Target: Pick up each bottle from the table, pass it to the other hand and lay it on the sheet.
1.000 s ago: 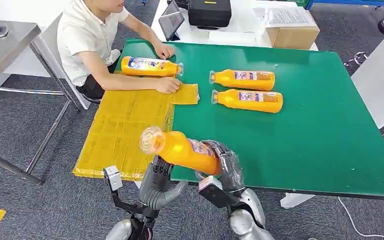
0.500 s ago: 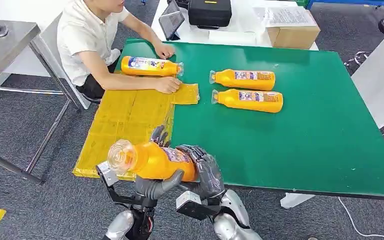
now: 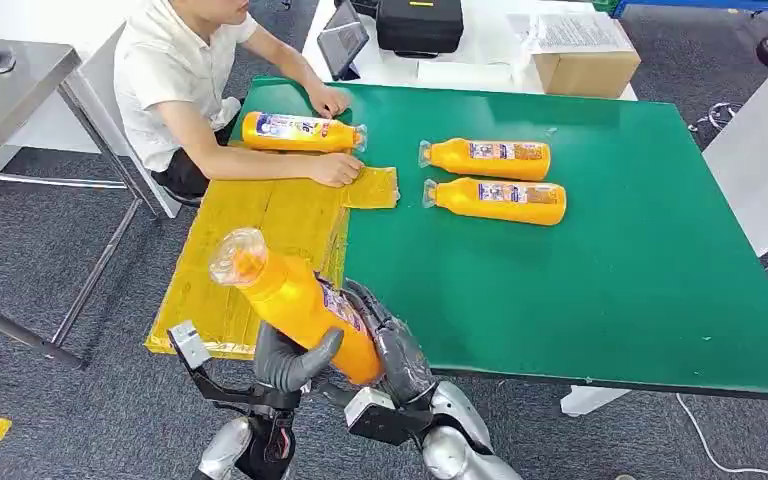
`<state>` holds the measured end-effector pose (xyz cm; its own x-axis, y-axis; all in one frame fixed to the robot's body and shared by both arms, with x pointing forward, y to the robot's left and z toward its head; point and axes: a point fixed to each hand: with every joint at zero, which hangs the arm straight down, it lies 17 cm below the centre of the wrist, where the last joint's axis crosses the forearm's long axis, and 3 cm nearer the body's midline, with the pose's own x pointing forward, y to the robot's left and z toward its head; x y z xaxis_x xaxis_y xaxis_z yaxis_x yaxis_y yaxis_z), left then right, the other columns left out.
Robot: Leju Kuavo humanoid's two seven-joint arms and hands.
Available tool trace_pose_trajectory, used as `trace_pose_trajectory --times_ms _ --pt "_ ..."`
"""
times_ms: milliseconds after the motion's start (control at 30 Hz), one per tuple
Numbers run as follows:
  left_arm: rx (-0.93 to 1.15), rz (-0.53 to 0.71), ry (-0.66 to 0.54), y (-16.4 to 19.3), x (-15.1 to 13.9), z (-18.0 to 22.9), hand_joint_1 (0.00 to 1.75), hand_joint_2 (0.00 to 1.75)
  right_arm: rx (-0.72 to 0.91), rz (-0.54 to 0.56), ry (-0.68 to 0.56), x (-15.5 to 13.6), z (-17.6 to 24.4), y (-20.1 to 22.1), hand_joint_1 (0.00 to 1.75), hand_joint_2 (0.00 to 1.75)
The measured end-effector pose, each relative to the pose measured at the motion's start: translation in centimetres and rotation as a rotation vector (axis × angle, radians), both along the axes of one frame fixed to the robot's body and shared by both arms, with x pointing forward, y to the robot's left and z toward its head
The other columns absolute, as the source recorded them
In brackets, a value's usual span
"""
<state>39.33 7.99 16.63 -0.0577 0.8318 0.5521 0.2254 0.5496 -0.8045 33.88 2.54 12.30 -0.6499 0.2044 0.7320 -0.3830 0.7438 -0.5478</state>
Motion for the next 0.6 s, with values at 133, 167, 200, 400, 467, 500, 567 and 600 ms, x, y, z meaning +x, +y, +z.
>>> trace_pose_trajectory --times_ms 133,167,200,400,467,500,567,600 --pt "-0.001 0.005 0.002 0.2 0.0 -0.1 1.75 1.75 -0.007 0.002 0.01 -0.1 -0.5 0.0 0.0 0.0" --pt "-0.001 0.006 0.002 0.3 0.0 -0.1 1.75 1.75 -0.008 0.003 0.011 -0.1 -0.6 0.0 0.0 0.0" --pt "-0.002 0.005 0.003 0.3 0.0 -0.2 1.75 1.75 -0.01 0.003 0.013 -0.1 -0.6 0.0 0.0 0.0" --pt "0.054 0.089 0.031 1.7 0.6 -0.9 1.75 1.75 -0.024 0.0 0.035 -0.2 -1.4 0.0 0.0 0.0" --pt "0.115 0.172 0.046 3.2 1.4 -1.1 1.75 1.75 -0.071 -0.058 -0.007 -0.3 -2.1 -0.7 0.0 0.0" --pt "0.143 0.209 0.051 3.9 1.6 -1.2 1.75 1.75 -0.086 -0.091 -0.036 -0.2 -2.1 -1.1 0.0 0.0" --pt "0.241 0.311 0.056 5.7 2.3 -1.1 1.75 1.75 -0.096 -0.16 -0.062 -0.2 -2.6 -2.7 0.0 0.0" --pt "0.308 0.363 0.06 6.6 2.7 -1.1 1.75 1.75 -0.097 -0.201 -0.074 -0.3 -2.8 -3.6 0.0 0.0"
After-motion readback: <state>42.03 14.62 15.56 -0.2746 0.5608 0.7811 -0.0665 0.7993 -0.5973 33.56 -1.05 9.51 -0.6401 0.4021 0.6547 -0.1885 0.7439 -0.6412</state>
